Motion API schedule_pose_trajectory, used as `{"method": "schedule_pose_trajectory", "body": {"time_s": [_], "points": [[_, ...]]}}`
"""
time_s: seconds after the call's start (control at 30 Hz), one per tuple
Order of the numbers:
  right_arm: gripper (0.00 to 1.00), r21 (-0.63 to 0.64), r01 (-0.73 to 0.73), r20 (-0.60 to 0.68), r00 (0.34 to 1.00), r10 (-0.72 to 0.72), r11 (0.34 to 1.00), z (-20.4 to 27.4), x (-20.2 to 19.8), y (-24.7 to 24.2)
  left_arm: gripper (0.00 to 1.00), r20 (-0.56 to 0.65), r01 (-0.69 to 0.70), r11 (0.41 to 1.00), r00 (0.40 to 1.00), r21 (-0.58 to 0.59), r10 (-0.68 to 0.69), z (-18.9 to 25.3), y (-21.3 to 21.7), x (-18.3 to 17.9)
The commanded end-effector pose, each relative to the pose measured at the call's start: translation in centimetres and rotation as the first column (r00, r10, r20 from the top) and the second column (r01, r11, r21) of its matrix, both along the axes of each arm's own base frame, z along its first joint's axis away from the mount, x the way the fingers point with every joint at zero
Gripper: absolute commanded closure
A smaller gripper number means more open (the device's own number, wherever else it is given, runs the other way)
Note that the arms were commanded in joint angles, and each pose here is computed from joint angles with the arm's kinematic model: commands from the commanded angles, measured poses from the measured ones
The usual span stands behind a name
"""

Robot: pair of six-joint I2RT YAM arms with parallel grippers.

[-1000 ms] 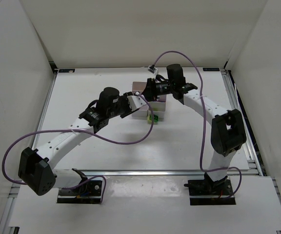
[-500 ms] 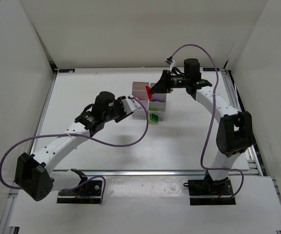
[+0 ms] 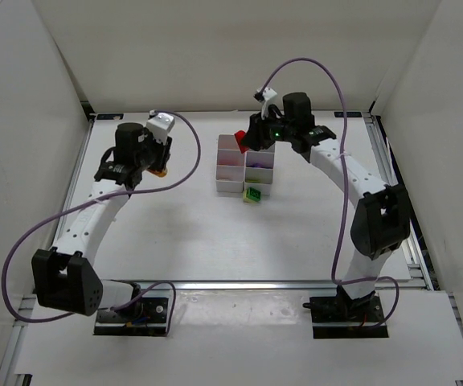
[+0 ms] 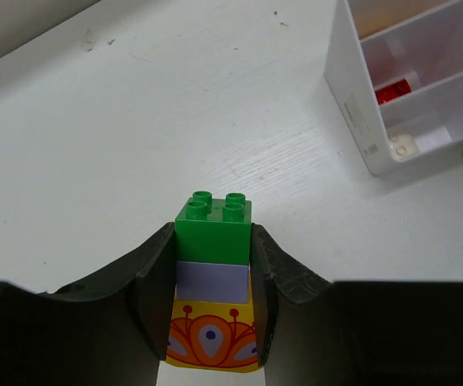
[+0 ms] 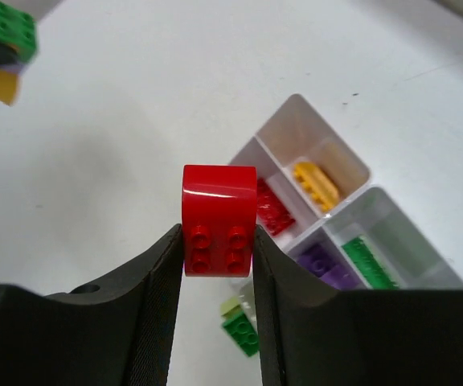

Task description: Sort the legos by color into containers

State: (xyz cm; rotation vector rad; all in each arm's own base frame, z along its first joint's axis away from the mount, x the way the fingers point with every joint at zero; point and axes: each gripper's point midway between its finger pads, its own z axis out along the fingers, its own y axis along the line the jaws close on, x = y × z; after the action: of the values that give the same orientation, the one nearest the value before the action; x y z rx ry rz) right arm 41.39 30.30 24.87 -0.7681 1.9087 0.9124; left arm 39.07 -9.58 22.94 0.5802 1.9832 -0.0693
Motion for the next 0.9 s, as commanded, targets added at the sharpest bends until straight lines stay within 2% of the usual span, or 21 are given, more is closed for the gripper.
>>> {"method": "schedule_pose_trajectory", "body": {"time_s": [0.0,0.13,0.33,0.87], "points": [[1.00,-0.160,0.052,0.214,0.977,-0.017,0.986,-0.3,2.8,-0.3,0.90,-0.032,-0.059,0.993,0.998,-0.106,0.056,1.2,0.7,1.1],[1.00,-0.254,0.031,0.302,0.952,0.049,0.967,-1.5,3.1,1.0,0.90,-0.060,-0.070,0.988,0.996,-0.140,0.063,0.8,0.8,2.1],[1.00,-0.319,0.017,0.334,0.938,0.096,0.947,-3.5,3.8,2.4,0.90,-0.053,-0.049,0.988,0.998,-0.145,0.042,0.9,0.4,2.9],[1.00,-0.407,-0.037,0.339,0.921,0.189,0.913,-7.6,5.0,4.7,0.90,-0.068,-0.058,0.989,0.996,-0.135,0.050,0.1,1.4,2.9]]}}
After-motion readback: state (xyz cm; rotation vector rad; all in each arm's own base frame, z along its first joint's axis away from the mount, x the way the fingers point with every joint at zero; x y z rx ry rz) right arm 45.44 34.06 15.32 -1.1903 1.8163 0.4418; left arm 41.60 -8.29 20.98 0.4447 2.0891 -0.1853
